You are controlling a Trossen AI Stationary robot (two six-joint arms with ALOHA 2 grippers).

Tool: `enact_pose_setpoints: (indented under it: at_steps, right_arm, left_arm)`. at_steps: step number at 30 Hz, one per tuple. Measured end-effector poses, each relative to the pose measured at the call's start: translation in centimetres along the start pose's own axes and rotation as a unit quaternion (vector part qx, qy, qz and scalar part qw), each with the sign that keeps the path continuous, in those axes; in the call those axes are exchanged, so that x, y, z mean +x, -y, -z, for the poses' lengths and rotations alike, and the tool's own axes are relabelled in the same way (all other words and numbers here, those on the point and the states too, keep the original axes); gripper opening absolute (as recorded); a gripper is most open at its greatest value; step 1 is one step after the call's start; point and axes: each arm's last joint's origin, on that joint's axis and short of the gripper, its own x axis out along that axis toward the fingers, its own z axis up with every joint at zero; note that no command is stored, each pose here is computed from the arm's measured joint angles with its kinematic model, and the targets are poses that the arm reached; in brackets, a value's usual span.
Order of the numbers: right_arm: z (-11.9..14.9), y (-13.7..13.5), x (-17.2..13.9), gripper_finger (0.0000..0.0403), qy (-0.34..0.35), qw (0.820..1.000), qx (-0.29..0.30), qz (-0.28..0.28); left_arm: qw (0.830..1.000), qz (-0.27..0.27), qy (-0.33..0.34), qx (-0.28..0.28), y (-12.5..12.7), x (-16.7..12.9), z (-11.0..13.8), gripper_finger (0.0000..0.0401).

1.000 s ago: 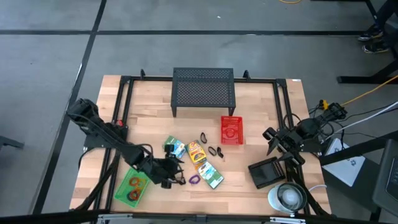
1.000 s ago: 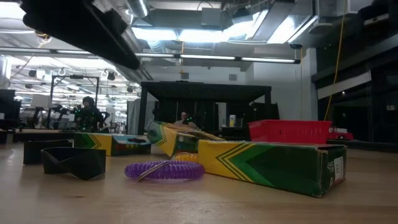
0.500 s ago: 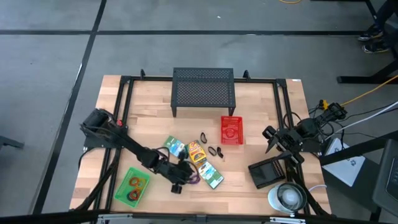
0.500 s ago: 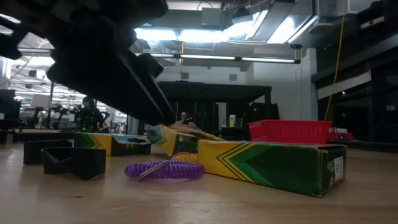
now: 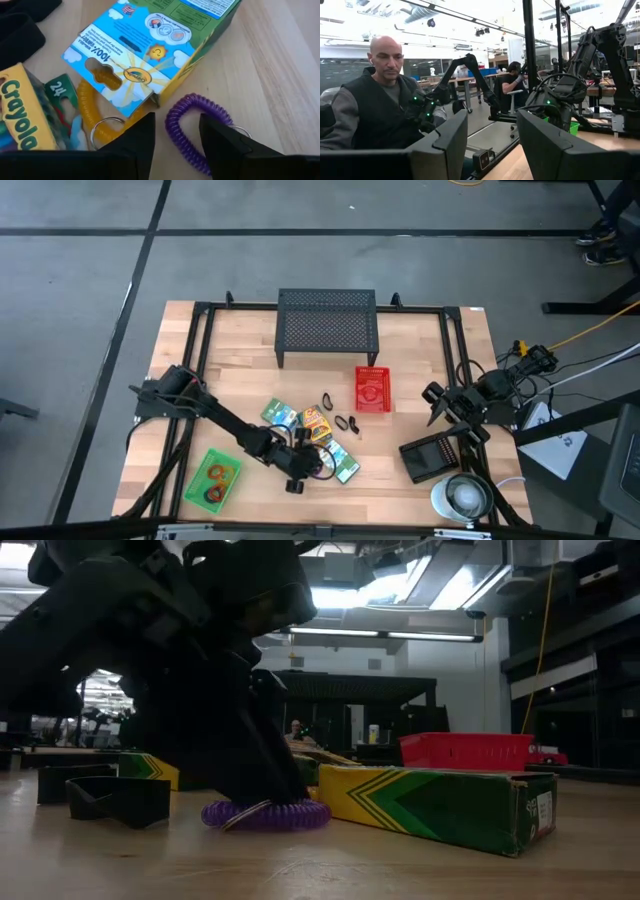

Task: Pick & Place Office Desk Supplies
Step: Put the violet spring keychain into the green bin

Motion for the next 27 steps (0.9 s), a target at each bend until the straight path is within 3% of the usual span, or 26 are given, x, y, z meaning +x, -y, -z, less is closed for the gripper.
enact_pose_setpoints:
  at_steps: [3,12,20,27]
  right_arm:
    - [0.0,0.0,0.0,0.0172,0.000,1.000,0.002,0.000]
    - [0.0,0.0,0.0,0.0172,0.000,1.000,0.003,0.000]
    - [0.0,0.0,0.0,0.0172,0.000,1.000,0.003,0.000]
    - [0.0,0.0,0.0,0.0172,0.001,1.000,0.003,0.000]
  left_arm:
    - [1.000,-0.004,-0.011,0.000,-0.1,0.0,0.2,0.0128]
    - [0.999,-0.006,-0.030,0.022,0.0,-0.2,0.6,0.0012]
    - [0.998,0.026,-0.021,0.047,1.2,-3.6,-0.4,0.0014]
    - [0.997,-0.022,0.026,0.066,2.3,-9.3,-1.7,0.0008]
